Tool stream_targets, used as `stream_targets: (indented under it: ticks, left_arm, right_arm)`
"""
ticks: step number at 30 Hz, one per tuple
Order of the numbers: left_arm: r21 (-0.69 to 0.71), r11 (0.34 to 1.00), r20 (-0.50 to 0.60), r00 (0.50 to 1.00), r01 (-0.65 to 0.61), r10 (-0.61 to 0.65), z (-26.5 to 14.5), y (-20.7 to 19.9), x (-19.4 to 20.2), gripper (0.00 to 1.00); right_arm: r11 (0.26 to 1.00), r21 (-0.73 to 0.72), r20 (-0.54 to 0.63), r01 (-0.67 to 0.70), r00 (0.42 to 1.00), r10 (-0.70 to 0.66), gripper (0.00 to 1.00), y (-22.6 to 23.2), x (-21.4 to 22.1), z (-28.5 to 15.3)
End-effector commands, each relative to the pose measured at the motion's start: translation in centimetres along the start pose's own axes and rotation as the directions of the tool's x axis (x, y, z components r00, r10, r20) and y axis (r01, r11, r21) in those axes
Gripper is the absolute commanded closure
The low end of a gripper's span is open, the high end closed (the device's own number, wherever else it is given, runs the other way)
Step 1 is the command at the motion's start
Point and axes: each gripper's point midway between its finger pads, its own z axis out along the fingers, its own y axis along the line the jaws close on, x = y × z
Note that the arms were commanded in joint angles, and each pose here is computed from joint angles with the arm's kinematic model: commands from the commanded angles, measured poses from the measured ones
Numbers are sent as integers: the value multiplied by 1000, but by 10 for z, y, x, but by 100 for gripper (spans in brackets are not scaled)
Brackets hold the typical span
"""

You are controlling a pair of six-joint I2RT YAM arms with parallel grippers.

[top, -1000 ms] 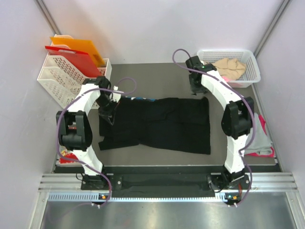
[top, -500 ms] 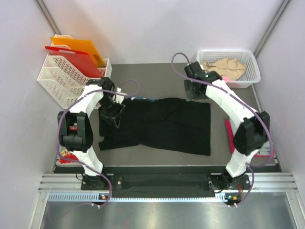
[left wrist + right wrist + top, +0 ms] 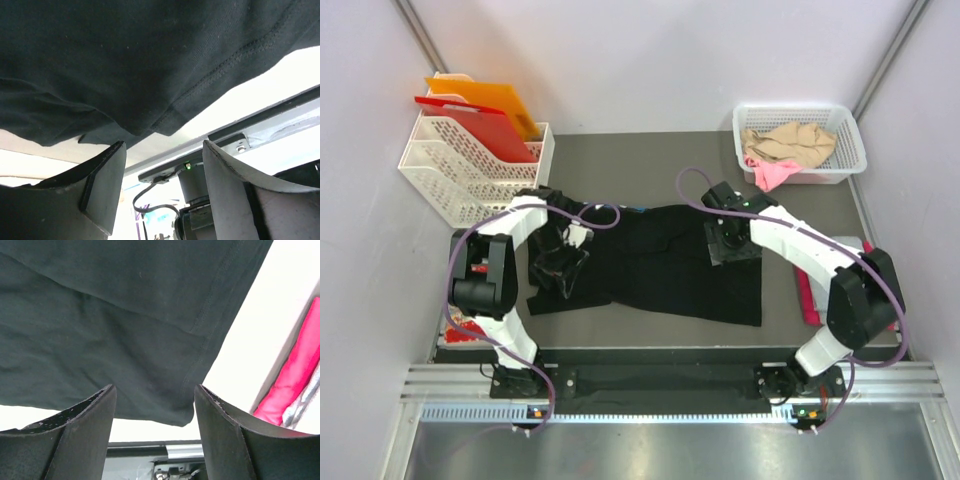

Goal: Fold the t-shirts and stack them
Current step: Flatten out the tshirt

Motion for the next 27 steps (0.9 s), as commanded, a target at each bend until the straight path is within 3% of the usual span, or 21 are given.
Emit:
stream_targets:
  ticks: [1, 13, 16, 19, 21, 24, 27]
  left_arm:
    - [-37, 999, 73, 997, 1, 2, -3, 5, -9, 32]
    - [-42, 999, 77, 997, 17, -14, 12, 13, -37, 32]
    - [-25, 1000, 70, 997, 14, -12, 16, 12, -40, 38]
    - [-21, 1000, 66, 998, 13, -11, 18, 12, -44, 53]
    - [-13, 1000, 66, 998, 14, -13, 17, 11, -47, 73]
    - [-19, 1000, 77, 997, 11, -9, 11, 12, -53, 95]
    - [-30, 1000, 97, 995, -2, 5, -3, 12, -57, 100]
  right_arm:
    - [997, -49, 99, -59, 993, 64, 36, 1, -21, -15]
    - [997, -51, 107, -53, 993, 58, 37, 1, -35, -18]
    - [998, -42, 99, -55, 993, 59, 37, -3, -33, -16]
    - [998, -29, 91, -59, 994, 61, 38, -7, -30, -12]
    - [998, -21, 76, -61, 995, 63, 38, -9, -26, -7]
    - [997, -12, 63, -71, 995, 72, 38, -12, -24, 0]
    - [997, -2, 49, -77, 996, 77, 38, -15, -23, 9]
